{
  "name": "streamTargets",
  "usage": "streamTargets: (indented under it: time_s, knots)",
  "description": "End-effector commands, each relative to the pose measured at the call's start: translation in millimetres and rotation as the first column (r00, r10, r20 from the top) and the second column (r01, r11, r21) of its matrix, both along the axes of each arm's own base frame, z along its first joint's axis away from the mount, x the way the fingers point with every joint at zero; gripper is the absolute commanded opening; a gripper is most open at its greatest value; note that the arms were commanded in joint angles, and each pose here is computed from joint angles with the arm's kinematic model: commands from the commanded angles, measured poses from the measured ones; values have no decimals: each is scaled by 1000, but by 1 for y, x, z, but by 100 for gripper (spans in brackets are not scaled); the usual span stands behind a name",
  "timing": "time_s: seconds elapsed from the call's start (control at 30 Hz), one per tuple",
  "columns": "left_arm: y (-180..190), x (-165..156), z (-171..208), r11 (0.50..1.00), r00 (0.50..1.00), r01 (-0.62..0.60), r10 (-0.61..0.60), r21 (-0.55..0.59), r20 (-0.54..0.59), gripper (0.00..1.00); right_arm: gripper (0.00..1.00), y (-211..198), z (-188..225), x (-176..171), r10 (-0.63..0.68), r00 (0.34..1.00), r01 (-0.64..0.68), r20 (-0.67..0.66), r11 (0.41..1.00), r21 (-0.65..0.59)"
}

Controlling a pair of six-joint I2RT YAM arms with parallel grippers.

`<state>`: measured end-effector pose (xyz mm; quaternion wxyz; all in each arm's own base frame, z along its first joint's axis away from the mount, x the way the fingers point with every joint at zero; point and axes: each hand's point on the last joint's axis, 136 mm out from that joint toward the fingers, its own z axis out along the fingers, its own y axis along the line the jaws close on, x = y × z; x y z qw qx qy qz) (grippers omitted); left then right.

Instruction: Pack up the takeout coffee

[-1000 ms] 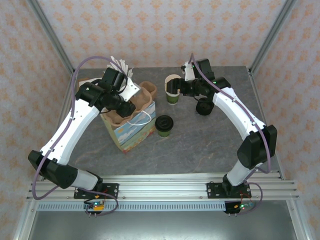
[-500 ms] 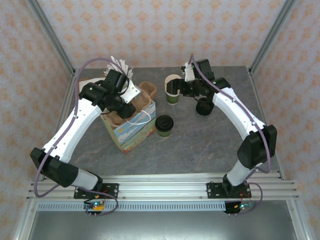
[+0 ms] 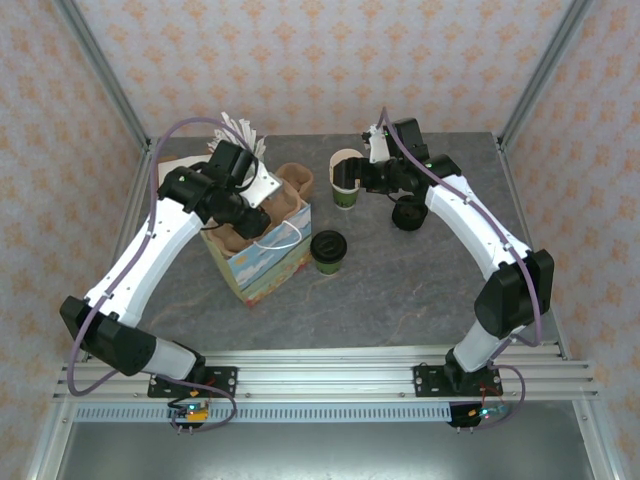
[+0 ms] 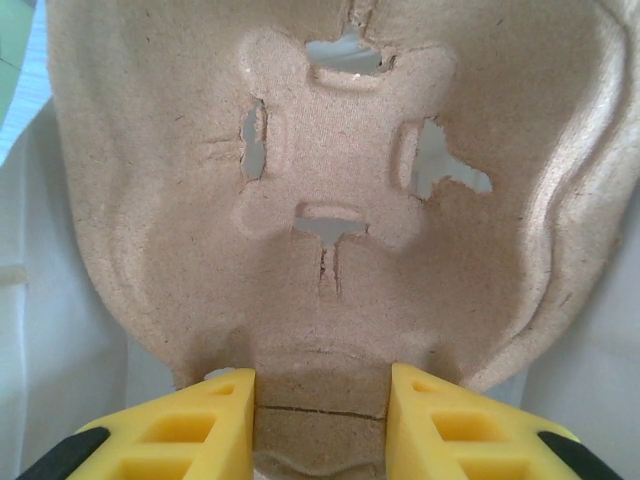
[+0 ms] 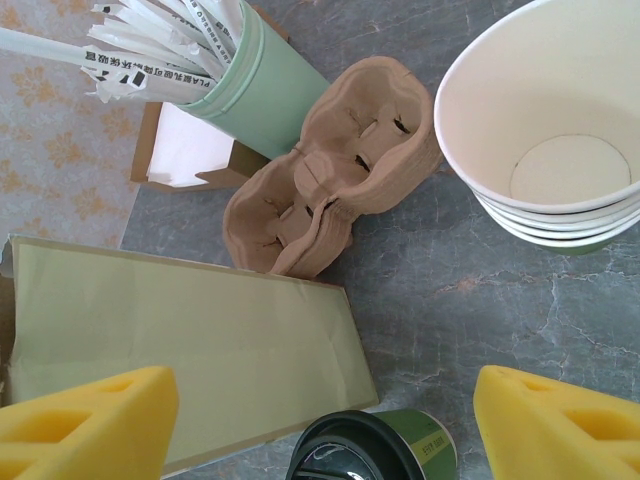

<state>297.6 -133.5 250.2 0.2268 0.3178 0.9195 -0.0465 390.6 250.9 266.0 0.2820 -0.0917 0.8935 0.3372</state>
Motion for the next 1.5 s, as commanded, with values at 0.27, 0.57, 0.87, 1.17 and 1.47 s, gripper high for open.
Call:
streamTargets:
  time_s: [0.27,0.57,0.87,1.17,1.47]
  knots:
    - [14,-15,-2,999,999,-41,40,26,18,34,79,0,12,-3,2,999,-2,37,1000,7]
    - [18,-16,-17,997,998,-52,53,55,-15,34,78,3,14,-1,8,999,-8,35,1000,14]
    - [19,-18,-20,997,998,-58,58,45,-1,34,79,5,13,1,13,999,-14,30,1000,14]
    - [11,-8,-33,997,997,-53,55,48,-45,34,79,4,9,0,10,1000,-10,25,1000,16]
    - [11,-9,-52,996,992,-51,59,72,-109,36,79,5,5,-2,13,1000,-14,19,1000,22]
